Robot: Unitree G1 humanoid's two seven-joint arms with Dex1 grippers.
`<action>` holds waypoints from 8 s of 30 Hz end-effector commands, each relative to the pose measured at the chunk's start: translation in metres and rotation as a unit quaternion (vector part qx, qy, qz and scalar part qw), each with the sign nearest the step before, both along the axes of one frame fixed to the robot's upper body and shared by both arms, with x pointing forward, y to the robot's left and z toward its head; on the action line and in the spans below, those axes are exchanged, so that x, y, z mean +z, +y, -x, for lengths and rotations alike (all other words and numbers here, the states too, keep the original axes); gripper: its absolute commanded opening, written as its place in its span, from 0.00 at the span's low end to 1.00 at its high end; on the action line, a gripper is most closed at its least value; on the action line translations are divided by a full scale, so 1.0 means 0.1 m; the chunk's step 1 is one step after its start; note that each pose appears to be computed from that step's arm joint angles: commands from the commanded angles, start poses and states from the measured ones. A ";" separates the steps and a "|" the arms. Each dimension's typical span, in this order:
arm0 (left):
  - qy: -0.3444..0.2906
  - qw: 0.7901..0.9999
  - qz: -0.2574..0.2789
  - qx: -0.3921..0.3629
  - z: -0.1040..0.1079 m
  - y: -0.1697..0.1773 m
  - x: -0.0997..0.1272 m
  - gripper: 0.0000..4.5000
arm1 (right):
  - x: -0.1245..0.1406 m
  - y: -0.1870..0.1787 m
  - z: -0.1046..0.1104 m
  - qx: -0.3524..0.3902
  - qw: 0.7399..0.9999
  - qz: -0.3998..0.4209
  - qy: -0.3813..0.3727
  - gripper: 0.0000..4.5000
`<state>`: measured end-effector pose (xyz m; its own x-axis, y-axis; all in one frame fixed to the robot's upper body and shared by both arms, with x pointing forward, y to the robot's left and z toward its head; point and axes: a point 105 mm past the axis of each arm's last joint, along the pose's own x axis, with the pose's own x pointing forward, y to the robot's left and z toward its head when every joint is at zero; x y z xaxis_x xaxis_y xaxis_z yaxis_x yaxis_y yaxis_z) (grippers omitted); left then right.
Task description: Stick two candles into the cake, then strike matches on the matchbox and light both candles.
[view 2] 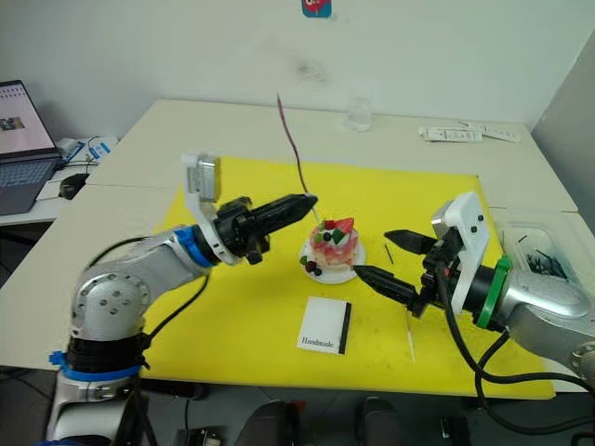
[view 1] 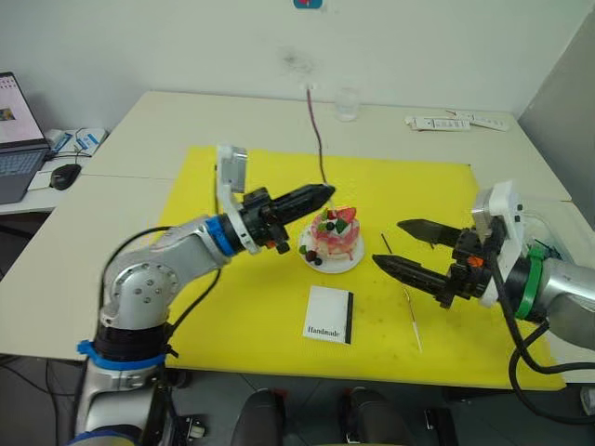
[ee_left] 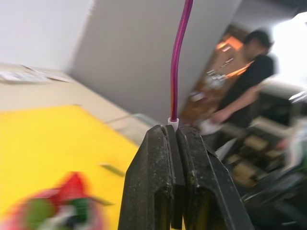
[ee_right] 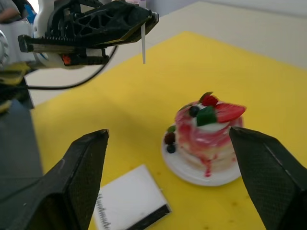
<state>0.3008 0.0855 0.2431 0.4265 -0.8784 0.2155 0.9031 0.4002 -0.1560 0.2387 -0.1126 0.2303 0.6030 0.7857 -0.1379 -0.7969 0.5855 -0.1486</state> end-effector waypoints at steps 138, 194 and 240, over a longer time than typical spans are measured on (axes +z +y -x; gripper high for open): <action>-0.079 0.988 -0.051 0.122 -0.53 0.10 -0.65 0.99 | -0.11 0.36 -0.03 0.030 0.994 0.043 -0.098 0.93; -0.096 0.936 -0.241 -0.240 0.81 -0.03 -0.90 1.00 | -1.15 -0.53 0.32 -0.292 0.943 0.050 0.153 0.01; -0.156 0.920 -0.190 -0.304 0.89 -0.42 -0.53 1.00 | -0.78 -1.90 0.47 -0.150 0.917 0.294 0.223 0.69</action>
